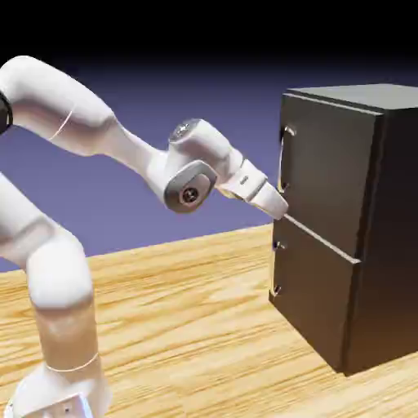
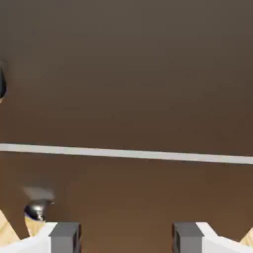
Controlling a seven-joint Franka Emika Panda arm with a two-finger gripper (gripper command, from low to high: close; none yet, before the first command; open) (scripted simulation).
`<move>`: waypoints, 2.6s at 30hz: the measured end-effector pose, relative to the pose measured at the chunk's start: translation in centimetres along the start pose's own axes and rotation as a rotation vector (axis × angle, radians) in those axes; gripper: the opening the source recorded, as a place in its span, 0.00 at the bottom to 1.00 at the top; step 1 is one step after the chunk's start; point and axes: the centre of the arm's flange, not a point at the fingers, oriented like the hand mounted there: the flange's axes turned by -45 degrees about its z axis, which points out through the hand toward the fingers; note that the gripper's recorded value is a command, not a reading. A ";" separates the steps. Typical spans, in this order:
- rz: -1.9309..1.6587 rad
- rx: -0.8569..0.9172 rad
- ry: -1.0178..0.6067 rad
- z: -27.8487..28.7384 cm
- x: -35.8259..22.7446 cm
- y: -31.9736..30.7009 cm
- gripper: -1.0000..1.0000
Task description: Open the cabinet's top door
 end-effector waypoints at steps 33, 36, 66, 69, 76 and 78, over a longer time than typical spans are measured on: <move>0.127 -0.008 0.410 -9.3 4.0 -2.2 0.50; 0.123 -0.007 0.448 -9.2 3.9 -3.1 0.50; 0.047 -0.073 0.742 2.3 1.8 -11.1 0.50; 0.049 -0.072 0.742 4.5 3.7 -10.7 0.00; -0.004 0.061 0.743 1.9 1.3 -8.8 0.00; -0.025 0.118 0.743 0.8 0.3 -7.8 0.00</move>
